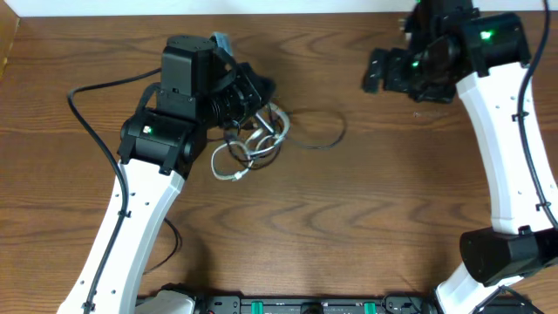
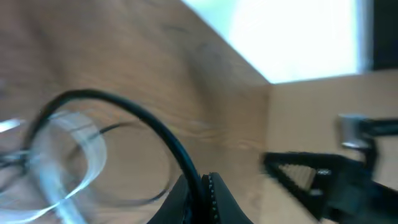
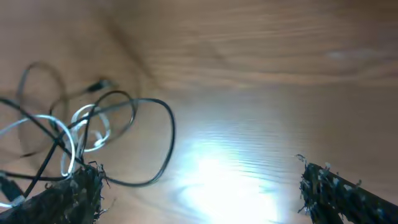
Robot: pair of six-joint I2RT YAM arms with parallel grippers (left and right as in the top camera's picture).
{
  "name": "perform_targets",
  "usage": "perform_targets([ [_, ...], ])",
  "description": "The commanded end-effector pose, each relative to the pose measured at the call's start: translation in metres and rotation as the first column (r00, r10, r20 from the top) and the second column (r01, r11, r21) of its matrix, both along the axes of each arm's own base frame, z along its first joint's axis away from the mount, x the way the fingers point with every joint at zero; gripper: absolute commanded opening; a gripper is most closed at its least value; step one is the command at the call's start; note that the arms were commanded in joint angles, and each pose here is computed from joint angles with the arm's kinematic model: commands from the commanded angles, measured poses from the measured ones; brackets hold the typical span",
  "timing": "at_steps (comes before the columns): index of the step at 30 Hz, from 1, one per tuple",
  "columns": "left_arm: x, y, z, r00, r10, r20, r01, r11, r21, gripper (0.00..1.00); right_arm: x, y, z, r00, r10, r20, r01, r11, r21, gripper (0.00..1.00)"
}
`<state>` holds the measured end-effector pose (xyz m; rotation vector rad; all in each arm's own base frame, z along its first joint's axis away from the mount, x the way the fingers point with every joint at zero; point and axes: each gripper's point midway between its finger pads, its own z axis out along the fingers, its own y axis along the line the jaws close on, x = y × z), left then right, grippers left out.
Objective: Untangle cables
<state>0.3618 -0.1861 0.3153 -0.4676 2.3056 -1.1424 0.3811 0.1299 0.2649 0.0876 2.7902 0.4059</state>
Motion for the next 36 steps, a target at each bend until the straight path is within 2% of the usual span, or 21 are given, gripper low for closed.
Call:
perform_targets([
  [1,-0.015,-0.02,0.027,0.991,-0.127,0.047,0.132,0.984,-0.117,0.07,-0.009,0.032,-0.001,0.989,0.146,0.002,-0.146,0.988,0.052,0.99],
  [14,-0.012,-0.03,0.058,0.982,-0.147,0.12,0.171,0.961,-0.217,0.07,-0.028,0.101,-0.004,0.938,0.339,0.064,-0.343,0.938,0.053,0.99],
  [20,-0.019,-0.04,0.084,0.964,-0.2,0.174,0.244,0.925,-0.29,0.08,-0.03,0.12,-0.039,0.926,0.375,0.044,-0.377,0.925,0.052,0.99],
  [25,-0.021,-0.041,0.085,0.961,-0.21,0.18,0.256,0.921,-0.293,0.07,-0.025,0.12,-0.072,0.933,0.36,0.027,-0.361,0.932,0.043,0.97],
  [28,-0.02,-0.041,0.085,0.961,-0.209,0.18,0.255,0.922,-0.293,0.08,-0.018,0.102,-0.089,0.957,0.291,0.007,-0.29,0.956,-0.038,0.91],
  [31,-0.02,-0.04,0.084,0.962,-0.208,0.176,0.253,0.923,-0.291,0.07,-0.009,0.065,-0.103,0.99,0.141,-0.003,-0.138,0.971,-0.196,0.75],
  [36,-0.02,-0.038,0.075,0.964,-0.209,0.166,0.247,0.934,-0.257,0.08,-0.005,0.001,-0.104,0.993,-0.118,0.03,0.12,0.903,-0.412,0.63],
])
